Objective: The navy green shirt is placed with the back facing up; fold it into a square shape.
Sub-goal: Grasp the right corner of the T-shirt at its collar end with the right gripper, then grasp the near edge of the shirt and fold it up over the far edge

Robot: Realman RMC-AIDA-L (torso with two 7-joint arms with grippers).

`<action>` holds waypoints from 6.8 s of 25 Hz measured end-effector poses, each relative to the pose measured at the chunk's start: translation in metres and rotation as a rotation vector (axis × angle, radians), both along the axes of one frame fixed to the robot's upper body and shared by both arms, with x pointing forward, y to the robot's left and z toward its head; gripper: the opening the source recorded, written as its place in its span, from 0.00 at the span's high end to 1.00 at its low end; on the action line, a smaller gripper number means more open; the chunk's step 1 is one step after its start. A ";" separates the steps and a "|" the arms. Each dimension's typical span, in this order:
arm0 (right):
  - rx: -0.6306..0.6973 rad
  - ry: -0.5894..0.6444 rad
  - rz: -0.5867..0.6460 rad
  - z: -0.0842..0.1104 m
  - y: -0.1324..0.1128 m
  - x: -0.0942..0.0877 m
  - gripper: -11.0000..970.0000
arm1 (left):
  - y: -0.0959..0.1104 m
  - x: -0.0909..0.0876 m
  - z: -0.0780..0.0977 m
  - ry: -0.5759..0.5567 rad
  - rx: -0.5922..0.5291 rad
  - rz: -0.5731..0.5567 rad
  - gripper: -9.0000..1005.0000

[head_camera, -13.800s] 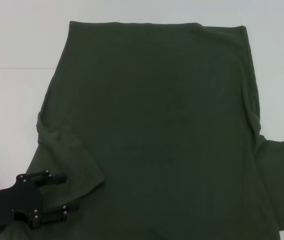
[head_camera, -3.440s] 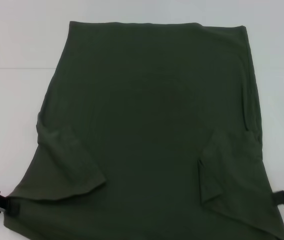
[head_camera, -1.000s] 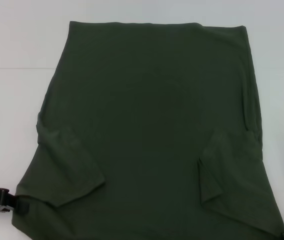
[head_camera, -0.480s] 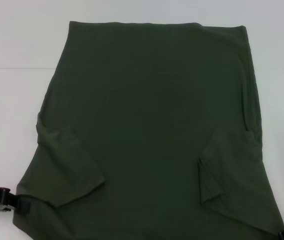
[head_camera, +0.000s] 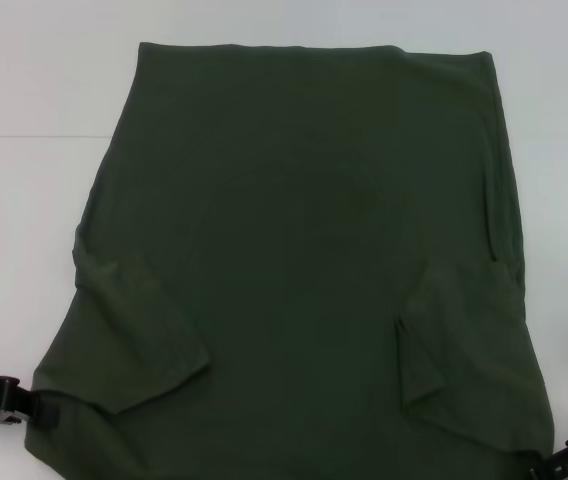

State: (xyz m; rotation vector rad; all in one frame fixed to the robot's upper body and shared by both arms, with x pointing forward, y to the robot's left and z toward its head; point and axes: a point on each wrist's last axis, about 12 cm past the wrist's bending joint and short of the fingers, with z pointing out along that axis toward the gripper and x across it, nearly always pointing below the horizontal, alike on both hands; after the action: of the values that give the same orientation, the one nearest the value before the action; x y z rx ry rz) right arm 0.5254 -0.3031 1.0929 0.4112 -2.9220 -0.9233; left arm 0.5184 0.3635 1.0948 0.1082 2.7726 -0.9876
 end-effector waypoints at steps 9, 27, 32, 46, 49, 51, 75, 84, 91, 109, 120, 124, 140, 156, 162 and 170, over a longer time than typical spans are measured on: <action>0.004 0.002 0.008 0.000 0.002 0.001 0.23 | 0.000 -0.001 0.000 0.000 0.001 0.002 0.97; 0.012 -0.024 0.024 0.002 0.012 0.008 0.38 | -0.001 0.001 0.001 -0.003 0.001 -0.002 0.97; 0.011 -0.024 0.031 0.002 0.014 0.009 0.58 | -0.001 0.001 0.001 -0.005 0.002 -0.001 0.97; 0.030 -0.034 0.086 0.005 0.013 0.008 0.94 | 0.000 -0.002 0.001 0.021 -0.028 -0.014 0.97; 0.049 -0.026 0.125 0.008 0.010 0.004 0.94 | 0.000 -0.006 0.001 0.048 -0.057 -0.033 0.97; 0.060 -0.019 0.148 0.009 0.007 0.001 0.93 | 0.000 -0.011 0.001 0.076 -0.079 -0.047 0.97; 0.174 0.036 0.203 0.002 -0.027 -0.028 0.91 | -0.021 -0.037 -0.001 0.185 -0.348 -0.193 0.97; 0.305 -0.110 0.011 0.022 -0.043 -0.013 0.90 | -0.014 -0.009 0.018 -0.046 -0.450 -0.030 0.97; 0.463 -0.267 -0.191 0.036 -0.062 -0.008 0.89 | -0.011 0.008 0.019 -0.215 -0.481 0.107 0.97; 0.526 -0.467 -0.552 0.002 -0.057 0.019 0.87 | -0.021 0.030 -0.001 -0.499 -0.496 0.359 0.97; 0.459 -0.571 -0.647 -0.005 -0.050 0.040 0.85 | -0.034 0.044 -0.015 -0.552 -0.416 0.450 0.97; 0.407 -0.582 -0.649 -0.011 -0.045 0.046 0.85 | -0.040 0.049 -0.019 -0.571 -0.393 0.473 0.97; 0.302 -0.632 -0.675 -0.012 -0.039 0.067 0.83 | -0.058 0.074 -0.020 -0.604 -0.291 0.477 0.97; 0.238 -0.681 -0.651 -0.014 -0.025 0.081 0.81 | -0.065 0.077 -0.025 -0.620 -0.258 0.511 0.97; 0.210 -0.681 -0.654 -0.019 -0.020 0.081 0.80 | -0.070 0.076 -0.030 -0.621 -0.243 0.522 0.97; 0.182 -0.675 -0.671 -0.024 -0.019 0.082 0.79 | -0.079 0.076 -0.044 -0.606 -0.221 0.583 0.97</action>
State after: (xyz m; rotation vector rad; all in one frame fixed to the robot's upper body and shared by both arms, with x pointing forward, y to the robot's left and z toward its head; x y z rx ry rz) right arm 0.6076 -0.3218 1.0690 -0.3771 -3.6954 -1.3378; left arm 0.5943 0.2844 1.0506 -0.3545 1.9567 -0.8959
